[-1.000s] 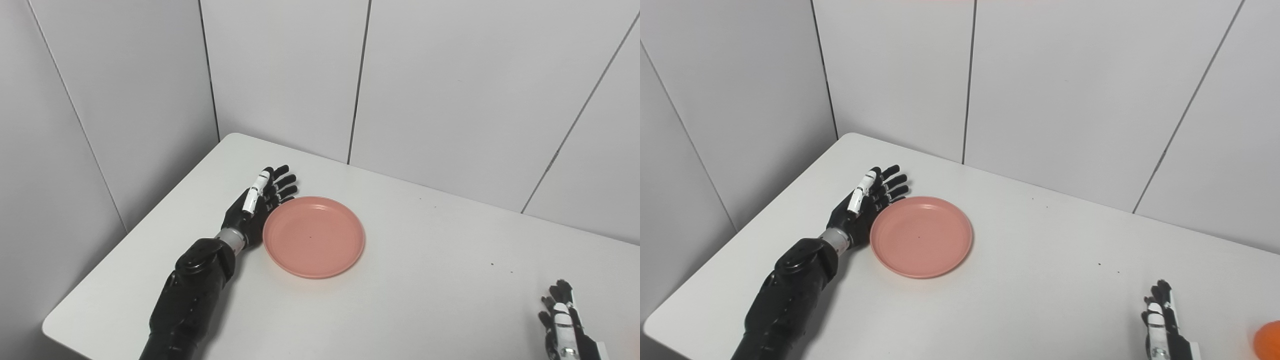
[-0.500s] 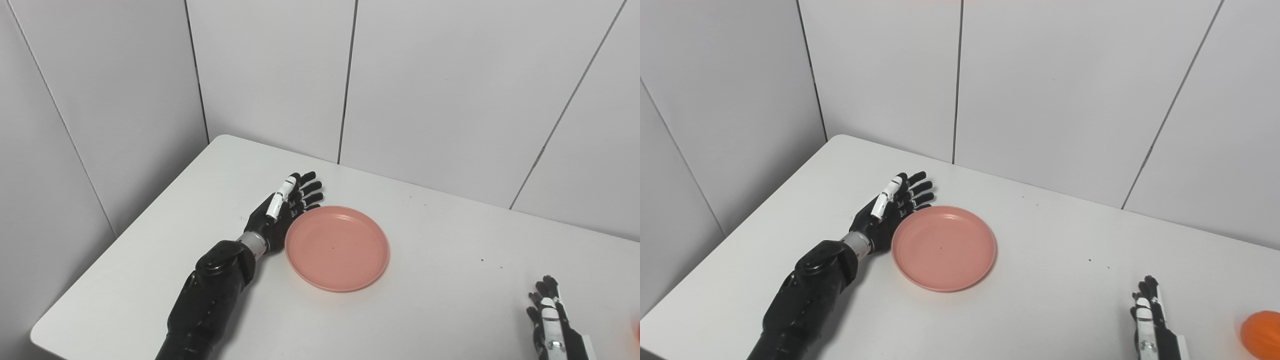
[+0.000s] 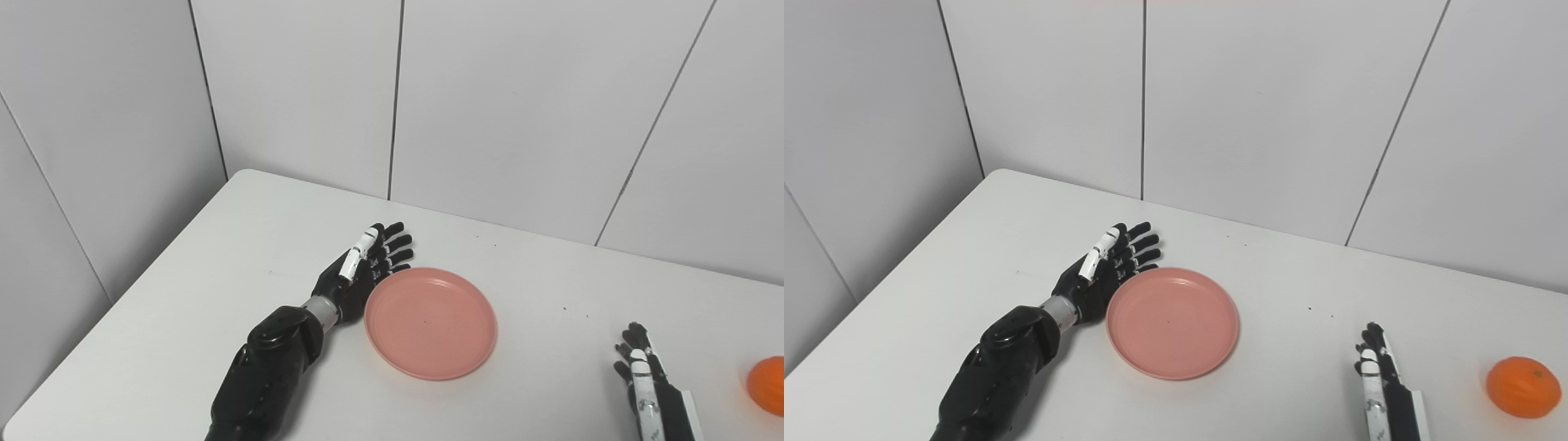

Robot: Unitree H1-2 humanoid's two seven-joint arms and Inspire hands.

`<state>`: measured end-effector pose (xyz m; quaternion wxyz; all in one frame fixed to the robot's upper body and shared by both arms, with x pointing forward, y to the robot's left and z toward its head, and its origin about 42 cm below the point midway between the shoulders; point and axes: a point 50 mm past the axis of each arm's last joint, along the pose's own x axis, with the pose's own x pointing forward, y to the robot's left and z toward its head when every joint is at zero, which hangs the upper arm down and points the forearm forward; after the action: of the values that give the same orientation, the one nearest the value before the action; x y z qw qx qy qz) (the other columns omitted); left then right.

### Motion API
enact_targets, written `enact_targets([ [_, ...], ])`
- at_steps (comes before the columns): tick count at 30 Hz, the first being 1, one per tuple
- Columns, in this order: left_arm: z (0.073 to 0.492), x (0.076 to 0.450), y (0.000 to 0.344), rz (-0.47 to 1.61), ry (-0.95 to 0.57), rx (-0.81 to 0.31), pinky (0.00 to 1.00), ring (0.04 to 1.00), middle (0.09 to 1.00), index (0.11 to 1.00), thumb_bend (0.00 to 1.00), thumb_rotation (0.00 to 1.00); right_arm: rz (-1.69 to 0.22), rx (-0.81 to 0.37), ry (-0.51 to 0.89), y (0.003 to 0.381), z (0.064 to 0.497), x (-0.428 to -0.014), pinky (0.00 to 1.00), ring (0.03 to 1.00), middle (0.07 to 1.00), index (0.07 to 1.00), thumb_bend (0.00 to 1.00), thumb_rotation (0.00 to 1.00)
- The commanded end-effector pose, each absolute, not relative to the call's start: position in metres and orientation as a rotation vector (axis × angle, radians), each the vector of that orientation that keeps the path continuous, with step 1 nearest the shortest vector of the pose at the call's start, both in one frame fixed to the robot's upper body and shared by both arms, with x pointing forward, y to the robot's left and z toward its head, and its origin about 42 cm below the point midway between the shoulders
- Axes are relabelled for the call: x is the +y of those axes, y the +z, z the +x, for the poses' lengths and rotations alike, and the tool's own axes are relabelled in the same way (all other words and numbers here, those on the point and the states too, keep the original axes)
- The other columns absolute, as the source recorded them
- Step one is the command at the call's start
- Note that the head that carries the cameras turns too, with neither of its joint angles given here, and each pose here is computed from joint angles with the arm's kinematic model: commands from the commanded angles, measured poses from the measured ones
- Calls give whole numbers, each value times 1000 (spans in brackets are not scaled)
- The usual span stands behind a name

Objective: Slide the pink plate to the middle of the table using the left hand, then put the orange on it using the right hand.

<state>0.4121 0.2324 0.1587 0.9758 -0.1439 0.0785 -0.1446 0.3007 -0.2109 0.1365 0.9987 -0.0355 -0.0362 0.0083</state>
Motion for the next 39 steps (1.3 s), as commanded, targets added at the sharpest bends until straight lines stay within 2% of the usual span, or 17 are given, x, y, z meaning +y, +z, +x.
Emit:
enact_targets([
  [1, 414, 224, 161, -284, -313, 183, 928, 938, 947, 938, 325, 1000, -69, -134, 21, 154, 307, -204, 905, 930, 941, 936, 242, 1000],
  [11, 410, 184, 162, -314, -355, 176, 931, 934, 940, 931, 355, 1000, -77, -115, 6, 162, 310, -194, 866, 917, 935, 937, 227, 1000],
  [17, 401, 163, 165, -341, -361, 155, 938, 940, 947, 935, 357, 1000, -82, -112, 9, 167, 310, -188, 885, 920, 940, 943, 232, 1000],
  [22, 383, 145, 163, -277, -341, 115, 927, 937, 947, 937, 373, 1000, -90, -102, 10, 171, 310, -183, 884, 919, 941, 948, 220, 1000],
  [34, 381, 158, 152, -270, -294, 105, 937, 937, 947, 942, 386, 1000, -97, -106, 10, 171, 313, -177, 883, 921, 941, 944, 191, 1000],
  [39, 379, 175, 149, -267, -266, 88, 945, 944, 951, 945, 361, 1000, -108, -101, -1, 169, 315, -174, 894, 925, 942, 943, 248, 1000],
])
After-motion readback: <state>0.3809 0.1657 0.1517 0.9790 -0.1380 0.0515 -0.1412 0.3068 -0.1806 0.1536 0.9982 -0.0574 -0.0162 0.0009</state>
